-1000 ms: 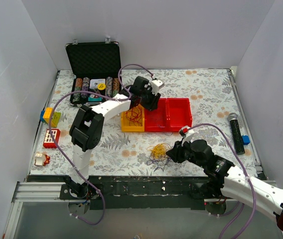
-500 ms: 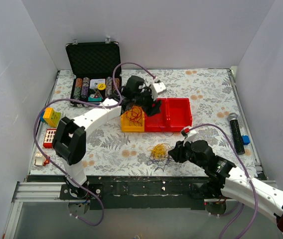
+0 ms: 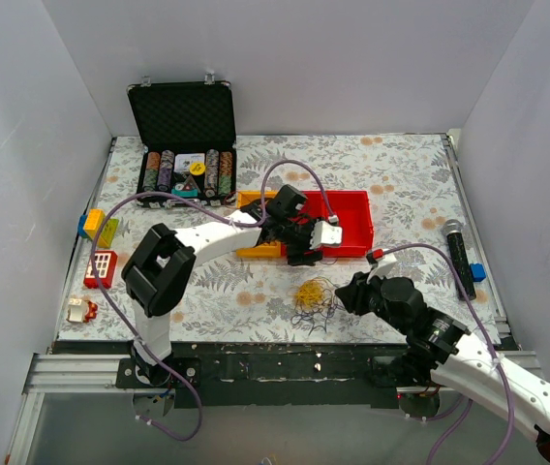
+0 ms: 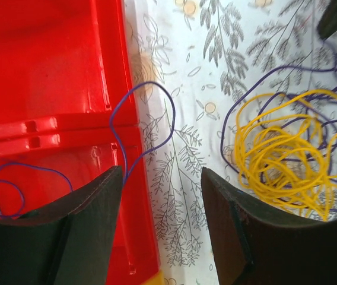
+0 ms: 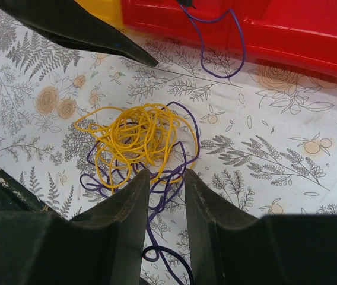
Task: Untangle the cables
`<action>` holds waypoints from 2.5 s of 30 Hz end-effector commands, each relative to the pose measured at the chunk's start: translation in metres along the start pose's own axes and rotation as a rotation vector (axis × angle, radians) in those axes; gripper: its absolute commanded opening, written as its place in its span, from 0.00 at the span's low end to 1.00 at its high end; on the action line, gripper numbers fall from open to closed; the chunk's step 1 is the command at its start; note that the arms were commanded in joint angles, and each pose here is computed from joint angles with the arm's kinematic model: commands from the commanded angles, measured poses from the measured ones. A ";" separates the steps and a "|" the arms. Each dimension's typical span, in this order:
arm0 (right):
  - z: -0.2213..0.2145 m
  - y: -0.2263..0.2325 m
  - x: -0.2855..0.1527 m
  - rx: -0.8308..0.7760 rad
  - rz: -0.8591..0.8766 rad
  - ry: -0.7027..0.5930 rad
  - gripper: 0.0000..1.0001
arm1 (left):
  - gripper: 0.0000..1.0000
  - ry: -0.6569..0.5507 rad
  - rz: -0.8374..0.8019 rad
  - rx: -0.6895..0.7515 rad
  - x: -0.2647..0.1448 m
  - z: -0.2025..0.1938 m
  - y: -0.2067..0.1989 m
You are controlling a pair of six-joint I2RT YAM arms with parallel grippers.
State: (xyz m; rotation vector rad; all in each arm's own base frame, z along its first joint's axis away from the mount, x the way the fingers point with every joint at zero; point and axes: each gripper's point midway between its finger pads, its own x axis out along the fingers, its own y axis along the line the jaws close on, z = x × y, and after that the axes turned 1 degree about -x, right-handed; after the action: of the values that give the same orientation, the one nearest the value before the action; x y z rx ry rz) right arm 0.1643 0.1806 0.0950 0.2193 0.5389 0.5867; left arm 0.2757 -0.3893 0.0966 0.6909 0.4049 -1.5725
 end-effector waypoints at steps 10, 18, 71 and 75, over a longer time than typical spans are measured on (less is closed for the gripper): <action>0.013 0.013 -0.002 0.033 0.052 -0.040 0.37 | 0.51 0.062 0.114 0.077 0.008 -0.013 0.037; 0.012 0.013 -0.001 0.029 0.050 -0.036 0.35 | 0.50 0.081 0.090 0.067 0.010 -0.024 0.026; 0.009 0.018 0.003 0.016 0.075 -0.012 0.29 | 0.24 0.054 0.061 -0.033 -0.011 -0.049 -0.006; 0.008 0.018 0.004 0.019 0.073 -0.011 0.29 | 0.32 0.032 0.087 -0.062 -0.012 -0.039 0.001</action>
State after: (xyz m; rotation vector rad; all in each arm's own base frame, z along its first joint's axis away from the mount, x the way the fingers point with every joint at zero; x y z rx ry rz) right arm 0.1577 0.1888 0.0888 0.2259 0.5858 0.6268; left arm 0.2775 -0.3479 0.0421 0.7067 0.5210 -1.4878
